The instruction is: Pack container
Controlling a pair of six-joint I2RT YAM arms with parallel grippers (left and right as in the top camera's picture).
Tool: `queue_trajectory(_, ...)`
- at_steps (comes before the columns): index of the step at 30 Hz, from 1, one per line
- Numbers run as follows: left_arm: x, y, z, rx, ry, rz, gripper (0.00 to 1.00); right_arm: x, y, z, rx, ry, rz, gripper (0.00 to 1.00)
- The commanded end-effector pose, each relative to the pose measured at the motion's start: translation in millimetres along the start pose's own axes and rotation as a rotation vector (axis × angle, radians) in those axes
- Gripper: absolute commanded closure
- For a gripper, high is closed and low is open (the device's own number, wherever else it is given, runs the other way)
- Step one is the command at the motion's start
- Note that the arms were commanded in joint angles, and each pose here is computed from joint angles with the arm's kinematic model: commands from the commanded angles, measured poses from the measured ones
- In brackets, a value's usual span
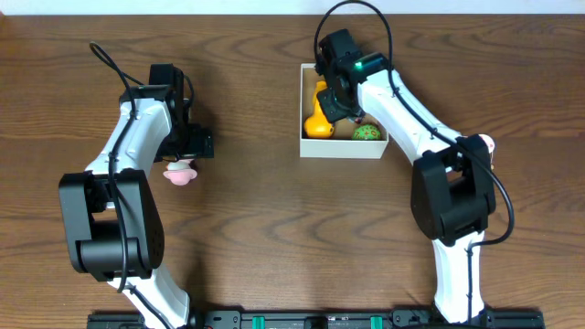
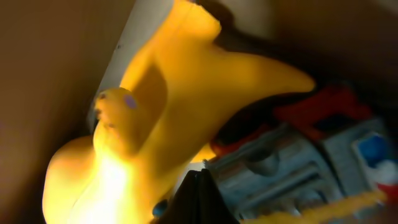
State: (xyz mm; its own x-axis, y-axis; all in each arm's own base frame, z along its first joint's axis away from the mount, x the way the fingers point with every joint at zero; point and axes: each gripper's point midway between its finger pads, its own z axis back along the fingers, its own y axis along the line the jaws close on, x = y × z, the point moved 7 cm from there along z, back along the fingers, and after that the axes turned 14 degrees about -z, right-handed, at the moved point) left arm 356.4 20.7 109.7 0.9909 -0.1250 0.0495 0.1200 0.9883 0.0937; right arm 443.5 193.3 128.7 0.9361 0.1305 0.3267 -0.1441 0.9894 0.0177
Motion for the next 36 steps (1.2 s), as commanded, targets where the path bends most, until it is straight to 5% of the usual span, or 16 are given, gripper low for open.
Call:
queue_trajectory(1,-2,1,-3,0.003,0.015,-0.012,0.02,20,-16,36,-0.073,-0.111,0.008,0.98)
queue_trajectory(36,-2,1,-3,0.003,0.015,-0.012,0.02,31,0,44,0.064,-0.142,-0.091,0.88)
